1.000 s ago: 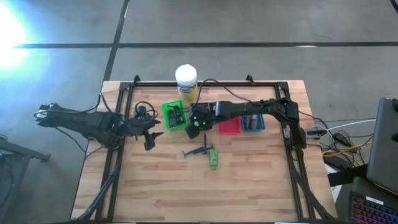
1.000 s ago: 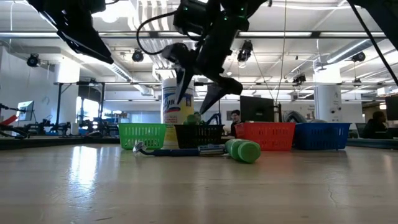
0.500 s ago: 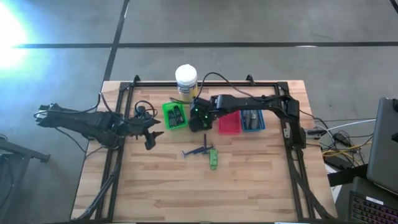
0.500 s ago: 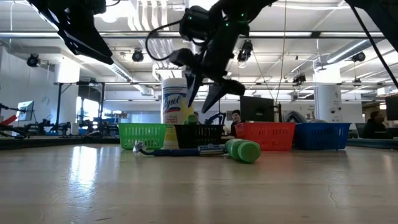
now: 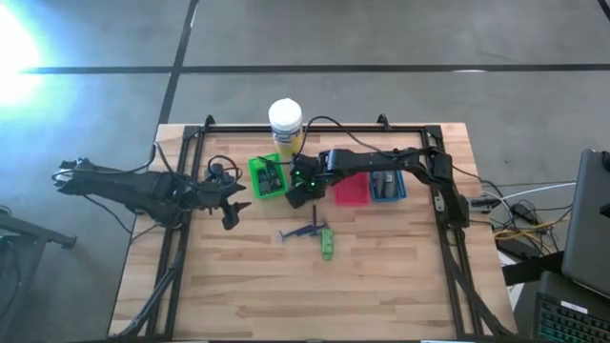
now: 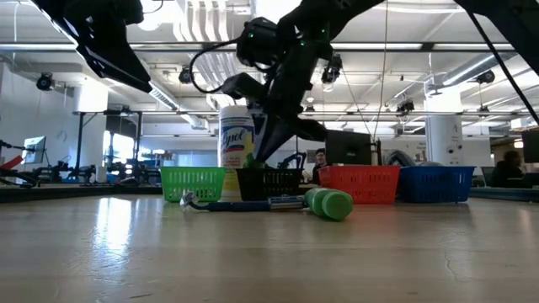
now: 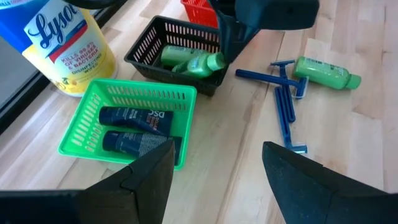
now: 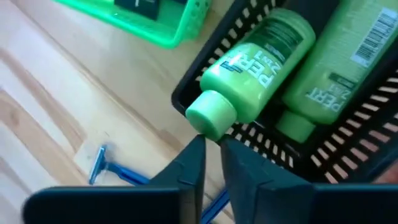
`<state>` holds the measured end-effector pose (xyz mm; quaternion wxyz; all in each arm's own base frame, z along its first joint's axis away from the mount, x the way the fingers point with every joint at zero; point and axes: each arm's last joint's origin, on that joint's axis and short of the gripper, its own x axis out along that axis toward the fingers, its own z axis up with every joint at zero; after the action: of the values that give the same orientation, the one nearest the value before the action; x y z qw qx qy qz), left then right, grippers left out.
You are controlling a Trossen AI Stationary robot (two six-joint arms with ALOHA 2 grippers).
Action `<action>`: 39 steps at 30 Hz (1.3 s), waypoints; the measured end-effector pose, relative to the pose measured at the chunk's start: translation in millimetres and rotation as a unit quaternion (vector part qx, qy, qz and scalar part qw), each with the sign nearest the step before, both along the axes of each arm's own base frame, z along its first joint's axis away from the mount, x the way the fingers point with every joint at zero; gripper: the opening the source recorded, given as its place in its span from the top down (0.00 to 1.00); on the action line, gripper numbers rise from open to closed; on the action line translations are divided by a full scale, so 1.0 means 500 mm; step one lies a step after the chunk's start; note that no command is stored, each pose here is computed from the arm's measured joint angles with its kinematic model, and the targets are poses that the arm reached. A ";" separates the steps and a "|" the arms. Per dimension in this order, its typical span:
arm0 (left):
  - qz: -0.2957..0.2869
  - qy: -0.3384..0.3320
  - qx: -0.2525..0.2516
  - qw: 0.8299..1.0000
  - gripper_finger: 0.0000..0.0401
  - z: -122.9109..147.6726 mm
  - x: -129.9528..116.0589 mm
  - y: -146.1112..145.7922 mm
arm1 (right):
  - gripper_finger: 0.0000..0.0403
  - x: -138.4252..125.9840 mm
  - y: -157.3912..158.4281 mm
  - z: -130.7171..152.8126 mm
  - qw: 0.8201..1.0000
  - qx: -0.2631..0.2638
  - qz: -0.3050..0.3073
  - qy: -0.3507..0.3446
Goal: Pick & Place Travel size toiletries
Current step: Put the green shampoo into the black bin
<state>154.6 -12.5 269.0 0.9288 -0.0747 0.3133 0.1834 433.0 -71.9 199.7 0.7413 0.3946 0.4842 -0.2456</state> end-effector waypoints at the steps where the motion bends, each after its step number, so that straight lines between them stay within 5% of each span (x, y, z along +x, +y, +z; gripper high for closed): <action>1: 0.002 -0.001 -0.002 1.000 0.38 0.000 0.000 0.000 | 0.91 -0.001 -0.003 0.000 1.000 0.001 -0.004 0.001; 12: 0.005 -0.003 -0.006 1.000 0.38 0.000 0.000 0.000 | 0.97 -0.002 -0.021 -0.026 0.999 -0.015 -0.030 0.025; 17: 0.004 -0.001 -0.004 1.000 0.38 0.000 0.000 0.000 | 0.93 -0.007 0.024 0.046 0.999 -0.033 -0.021 -0.005; 23: -0.006 0.004 0.008 1.000 0.38 0.000 0.001 0.000 | 0.76 -0.046 0.122 0.033 0.993 0.017 -0.042 0.111; 30: -0.020 0.013 0.025 0.999 0.38 -0.002 0.004 0.000 | 0.47 -0.055 0.267 0.032 0.985 0.066 -0.102 0.119; 39: -0.037 0.021 0.042 0.998 0.38 -0.003 0.004 -0.001 | 0.25 -0.069 0.297 -0.041 0.971 0.067 -0.173 0.151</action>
<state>156.8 -12.9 267.7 0.9306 -0.0203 0.3272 0.1629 398.6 76.6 179.3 0.5776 0.4795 0.5305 -0.3938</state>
